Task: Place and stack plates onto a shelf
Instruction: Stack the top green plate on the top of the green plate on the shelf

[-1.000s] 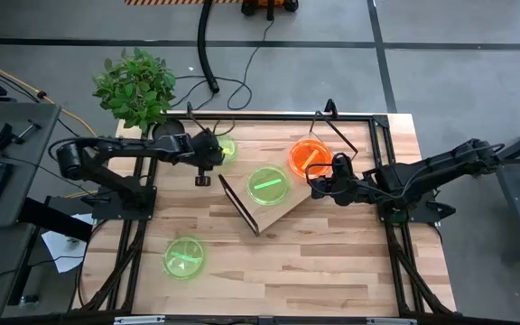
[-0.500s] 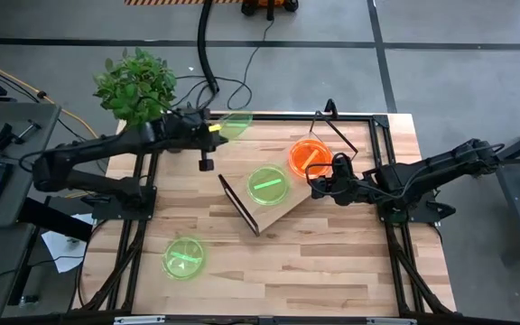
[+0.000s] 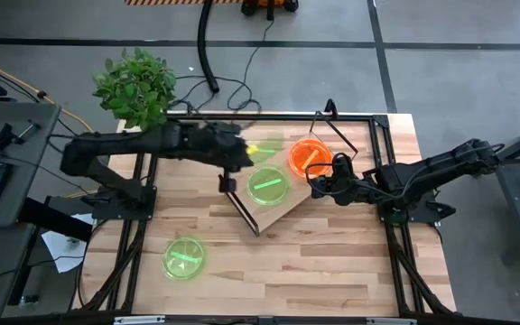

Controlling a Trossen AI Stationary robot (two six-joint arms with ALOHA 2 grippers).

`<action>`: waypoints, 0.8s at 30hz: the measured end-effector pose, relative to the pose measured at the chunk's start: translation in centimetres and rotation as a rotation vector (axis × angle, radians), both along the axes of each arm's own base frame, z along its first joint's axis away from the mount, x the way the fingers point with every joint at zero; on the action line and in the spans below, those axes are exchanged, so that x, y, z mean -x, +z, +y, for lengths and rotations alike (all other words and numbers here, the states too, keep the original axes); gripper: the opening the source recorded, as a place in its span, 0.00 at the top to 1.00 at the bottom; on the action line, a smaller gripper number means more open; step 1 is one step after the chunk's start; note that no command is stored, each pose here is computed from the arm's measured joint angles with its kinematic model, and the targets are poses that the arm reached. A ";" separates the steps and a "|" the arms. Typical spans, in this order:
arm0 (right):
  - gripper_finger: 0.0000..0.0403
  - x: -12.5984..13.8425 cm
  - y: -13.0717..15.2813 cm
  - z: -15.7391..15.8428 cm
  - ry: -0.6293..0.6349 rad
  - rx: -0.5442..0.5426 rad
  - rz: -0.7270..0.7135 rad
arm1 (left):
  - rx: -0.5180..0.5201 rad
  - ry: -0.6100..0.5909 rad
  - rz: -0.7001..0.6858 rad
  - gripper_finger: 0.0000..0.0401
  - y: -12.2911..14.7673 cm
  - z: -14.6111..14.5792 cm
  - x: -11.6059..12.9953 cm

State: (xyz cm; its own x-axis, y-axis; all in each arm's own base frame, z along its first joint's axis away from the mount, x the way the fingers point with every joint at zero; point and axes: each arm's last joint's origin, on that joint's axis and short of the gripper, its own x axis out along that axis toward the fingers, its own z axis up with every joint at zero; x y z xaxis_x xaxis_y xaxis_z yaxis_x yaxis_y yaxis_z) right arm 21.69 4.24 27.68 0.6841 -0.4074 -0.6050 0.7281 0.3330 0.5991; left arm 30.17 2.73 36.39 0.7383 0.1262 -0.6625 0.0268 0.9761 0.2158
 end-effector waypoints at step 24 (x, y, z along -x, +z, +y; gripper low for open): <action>0.58 0.2 -0.1 -0.1 -0.022 0.034 0.024 | 0.298 0.306 0.218 1.00 -7.7 -3.8 -8.3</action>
